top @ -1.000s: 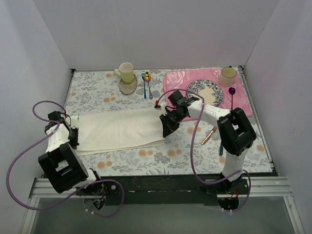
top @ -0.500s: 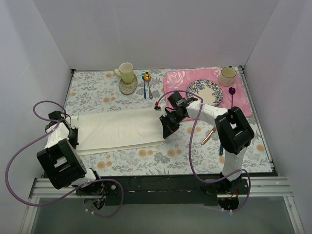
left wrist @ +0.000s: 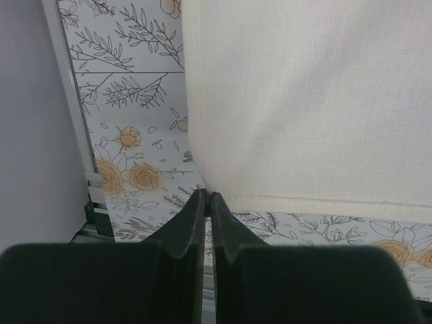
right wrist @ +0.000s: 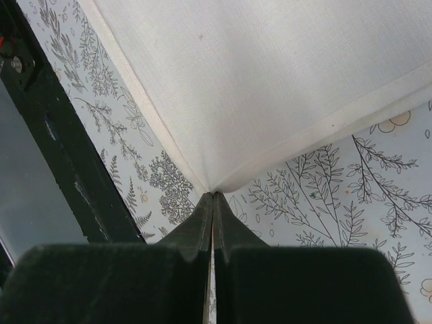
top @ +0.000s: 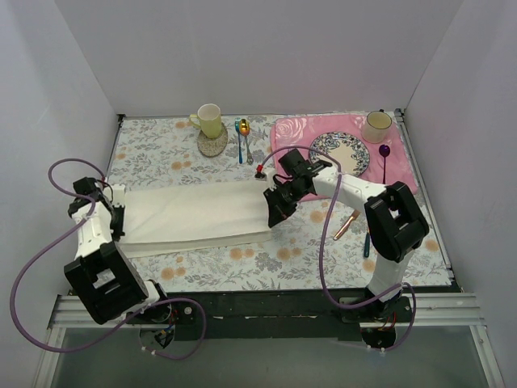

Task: Fold the napkin into a case and place the utensils inside
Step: Smooth out the rectangle-folded napkin at the center of the board.

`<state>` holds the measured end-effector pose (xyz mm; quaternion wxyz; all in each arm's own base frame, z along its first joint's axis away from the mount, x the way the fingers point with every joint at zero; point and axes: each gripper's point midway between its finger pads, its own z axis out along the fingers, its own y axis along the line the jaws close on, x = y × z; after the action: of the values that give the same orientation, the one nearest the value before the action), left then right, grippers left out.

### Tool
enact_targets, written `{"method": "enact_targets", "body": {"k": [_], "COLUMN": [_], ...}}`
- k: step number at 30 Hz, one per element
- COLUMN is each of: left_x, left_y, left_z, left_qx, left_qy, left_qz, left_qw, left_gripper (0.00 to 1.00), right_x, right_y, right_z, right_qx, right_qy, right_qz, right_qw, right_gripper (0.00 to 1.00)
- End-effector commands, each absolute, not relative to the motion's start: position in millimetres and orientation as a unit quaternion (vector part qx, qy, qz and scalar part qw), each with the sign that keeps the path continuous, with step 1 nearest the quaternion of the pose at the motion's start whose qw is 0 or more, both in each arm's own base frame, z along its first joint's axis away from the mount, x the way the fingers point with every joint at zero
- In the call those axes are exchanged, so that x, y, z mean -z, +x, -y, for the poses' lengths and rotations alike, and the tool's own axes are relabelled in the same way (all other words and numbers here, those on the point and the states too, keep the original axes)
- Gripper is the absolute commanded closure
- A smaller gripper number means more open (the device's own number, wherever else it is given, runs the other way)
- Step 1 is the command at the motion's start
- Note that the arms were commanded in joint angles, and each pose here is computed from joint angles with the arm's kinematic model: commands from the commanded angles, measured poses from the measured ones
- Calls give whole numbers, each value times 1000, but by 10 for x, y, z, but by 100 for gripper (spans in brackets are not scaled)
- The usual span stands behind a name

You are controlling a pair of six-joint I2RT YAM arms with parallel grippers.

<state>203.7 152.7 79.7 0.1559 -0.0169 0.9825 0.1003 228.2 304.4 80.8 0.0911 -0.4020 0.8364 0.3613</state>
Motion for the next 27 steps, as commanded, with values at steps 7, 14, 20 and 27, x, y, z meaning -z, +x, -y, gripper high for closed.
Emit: {"method": "enact_targets", "body": {"k": [7,14,20,27], "left_x": [-537,-371,-345,-576], "left_y": [1898,1898,1893,1903], "left_z": [-1529,-1509,-1529,-1581], "left_qx": [-108,-98,-103,-125], "left_qy": [-18,-26,-25,-18], "left_qz": [-985,-987,-987,-982], "left_qw": [135,126,125,140], "left_gripper": [100,100,100,100], "right_x": [-605,-518,-504,-565], "right_y": [2293,2291,2270,2264], "right_z": [-3140,-3119,-3122,-3106], "right_qx": [-363,-357,-360,-358], "right_qy": [-401,-401,-402,-405], "right_qz": [-838,-841,-840,-839], "right_qw": [70,63,59,66], "right_gripper": [99,99,99,99]}}
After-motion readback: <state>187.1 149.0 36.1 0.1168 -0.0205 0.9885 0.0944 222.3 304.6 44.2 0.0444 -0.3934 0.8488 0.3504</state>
